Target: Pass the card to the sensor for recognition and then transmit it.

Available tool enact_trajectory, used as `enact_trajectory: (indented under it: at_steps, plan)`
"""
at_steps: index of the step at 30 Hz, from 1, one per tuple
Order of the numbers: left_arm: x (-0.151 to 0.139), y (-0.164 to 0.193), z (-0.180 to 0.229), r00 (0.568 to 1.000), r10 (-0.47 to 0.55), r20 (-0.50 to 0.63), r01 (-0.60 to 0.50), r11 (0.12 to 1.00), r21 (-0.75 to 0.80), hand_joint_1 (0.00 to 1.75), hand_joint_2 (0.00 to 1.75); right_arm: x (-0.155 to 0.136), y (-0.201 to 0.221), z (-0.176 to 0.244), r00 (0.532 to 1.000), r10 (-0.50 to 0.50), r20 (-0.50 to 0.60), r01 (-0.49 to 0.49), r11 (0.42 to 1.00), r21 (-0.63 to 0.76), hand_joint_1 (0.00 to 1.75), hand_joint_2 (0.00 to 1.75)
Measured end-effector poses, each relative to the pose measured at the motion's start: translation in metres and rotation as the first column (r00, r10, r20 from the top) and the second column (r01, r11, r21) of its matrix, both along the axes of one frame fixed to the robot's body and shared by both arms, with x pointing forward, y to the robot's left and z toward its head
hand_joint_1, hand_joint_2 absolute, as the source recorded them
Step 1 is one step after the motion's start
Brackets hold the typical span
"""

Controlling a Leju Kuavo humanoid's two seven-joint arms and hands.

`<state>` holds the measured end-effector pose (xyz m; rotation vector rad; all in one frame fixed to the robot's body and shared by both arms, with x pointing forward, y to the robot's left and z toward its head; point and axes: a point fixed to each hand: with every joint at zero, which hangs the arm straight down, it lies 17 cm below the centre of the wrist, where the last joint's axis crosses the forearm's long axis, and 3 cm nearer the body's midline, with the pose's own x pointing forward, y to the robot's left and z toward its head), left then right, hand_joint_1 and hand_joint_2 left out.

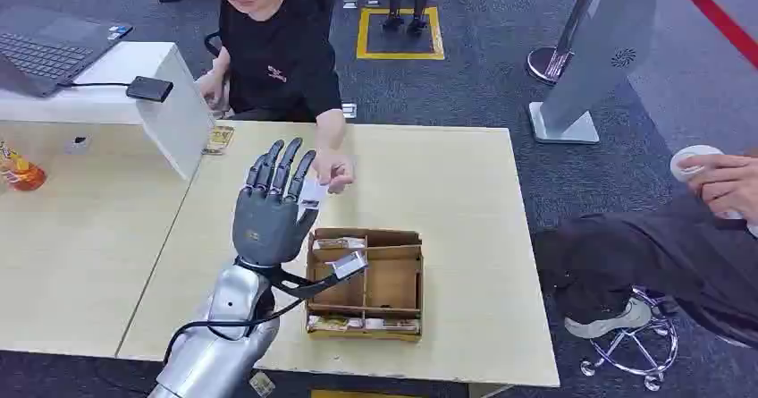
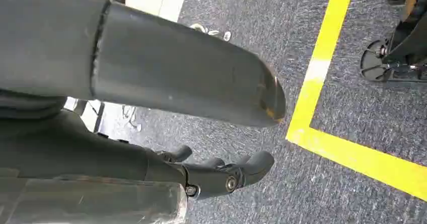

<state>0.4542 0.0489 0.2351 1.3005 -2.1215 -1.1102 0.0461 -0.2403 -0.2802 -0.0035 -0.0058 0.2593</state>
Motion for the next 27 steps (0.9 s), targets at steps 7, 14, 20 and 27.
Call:
enact_trajectory:
  at_steps: [7, 14, 20, 27]
  plan:
    - [0.010, 0.003, -0.010, 1.000, 0.024, -0.010, -0.023, 0.999, 0.047, 0.30, 1.75, 0.000, 0.000, 0.000, 1.000, 0.009, 0.000, -0.009, 1.000, 0.002, 0.00, 0.00]
    - [0.020, 0.006, -0.026, 0.999, 0.040, -0.027, -0.036, 0.993, 0.115, 0.98, 1.75, 0.000, 0.000, 0.000, 1.000, 0.013, -0.001, -0.013, 1.000, 0.004, 0.00, 0.00]
    - [0.022, 0.010, -0.028, 0.998, 0.054, -0.023, -0.051, 0.991, 0.120, 1.75, 1.75, 0.000, 0.000, 0.000, 1.000, 0.017, 0.000, -0.017, 1.000, 0.003, 0.00, 0.00]
    - [0.022, 0.012, -0.031, 0.998, 0.059, -0.023, -0.056, 0.990, 0.128, 1.75, 1.75, 0.000, 0.000, 0.000, 1.000, 0.018, 0.000, -0.018, 1.000, 0.001, 0.00, 0.00]
